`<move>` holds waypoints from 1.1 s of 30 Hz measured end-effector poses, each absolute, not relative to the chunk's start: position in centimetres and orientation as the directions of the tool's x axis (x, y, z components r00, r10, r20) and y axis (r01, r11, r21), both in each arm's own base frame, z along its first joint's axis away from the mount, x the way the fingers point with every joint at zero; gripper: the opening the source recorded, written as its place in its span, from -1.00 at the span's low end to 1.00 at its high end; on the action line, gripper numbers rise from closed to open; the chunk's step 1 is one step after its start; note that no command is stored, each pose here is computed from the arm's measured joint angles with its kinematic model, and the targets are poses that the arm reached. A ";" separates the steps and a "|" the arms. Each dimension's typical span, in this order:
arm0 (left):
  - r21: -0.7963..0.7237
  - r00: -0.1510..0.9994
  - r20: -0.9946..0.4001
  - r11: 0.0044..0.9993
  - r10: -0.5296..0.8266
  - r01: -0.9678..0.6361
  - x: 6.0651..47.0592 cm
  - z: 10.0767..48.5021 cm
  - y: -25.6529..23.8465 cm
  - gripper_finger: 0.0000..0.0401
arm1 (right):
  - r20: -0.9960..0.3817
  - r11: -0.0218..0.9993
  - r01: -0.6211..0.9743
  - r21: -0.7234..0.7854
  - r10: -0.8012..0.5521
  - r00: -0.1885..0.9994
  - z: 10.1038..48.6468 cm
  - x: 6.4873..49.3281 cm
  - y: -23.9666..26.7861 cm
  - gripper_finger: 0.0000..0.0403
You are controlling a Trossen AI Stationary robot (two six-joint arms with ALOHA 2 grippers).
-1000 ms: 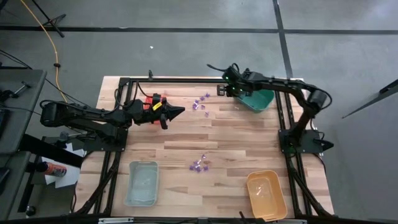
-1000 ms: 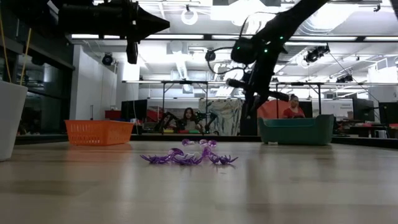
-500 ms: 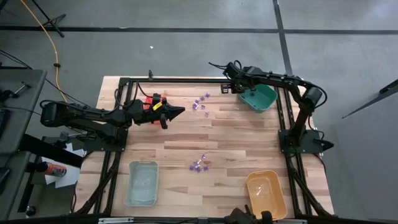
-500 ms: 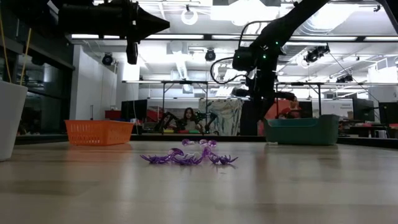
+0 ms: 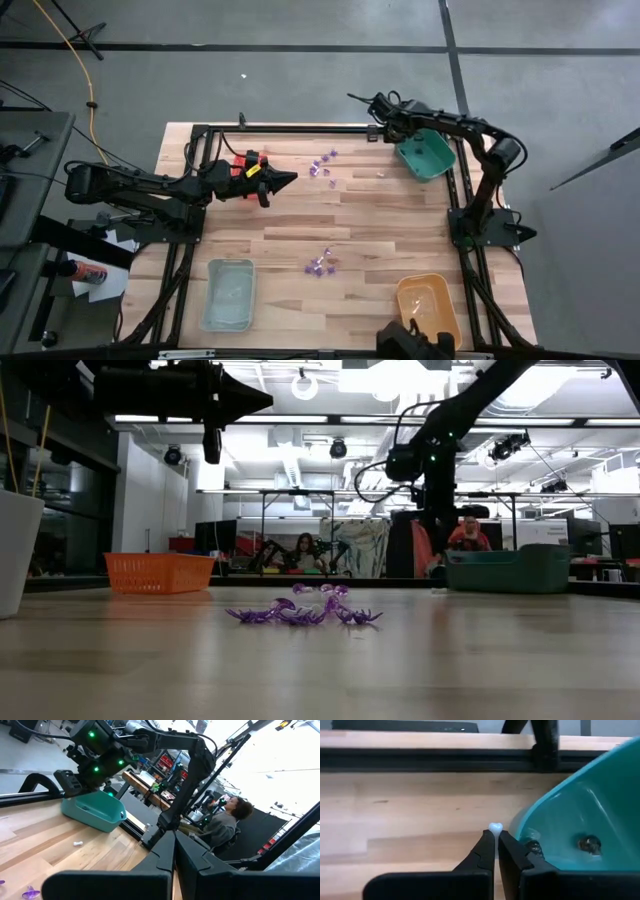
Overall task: Sort Halloween decoration
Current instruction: Put the white bone toy into the orange bin
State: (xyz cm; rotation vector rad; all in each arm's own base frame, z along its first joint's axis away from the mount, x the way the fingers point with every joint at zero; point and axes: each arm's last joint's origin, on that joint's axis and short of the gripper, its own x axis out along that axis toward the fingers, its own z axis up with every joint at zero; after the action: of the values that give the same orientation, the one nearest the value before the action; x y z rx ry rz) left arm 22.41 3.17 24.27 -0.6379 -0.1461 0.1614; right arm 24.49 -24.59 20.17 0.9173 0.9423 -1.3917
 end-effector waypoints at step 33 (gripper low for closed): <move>-0.484 0.862 0.467 0.873 0.199 0.061 20.7 29.4 3.4 -1.00 | -0.692 0.249 0.857 0.451 -0.509 0.512 25.0 31.1 -21.2 -1.00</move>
State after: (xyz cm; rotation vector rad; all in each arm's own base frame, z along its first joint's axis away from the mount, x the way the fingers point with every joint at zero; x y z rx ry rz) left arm 20.66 3.41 29.39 -0.5106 -0.5330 0.0761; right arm 31.14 -21.17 25.00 0.9096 0.4523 -0.9750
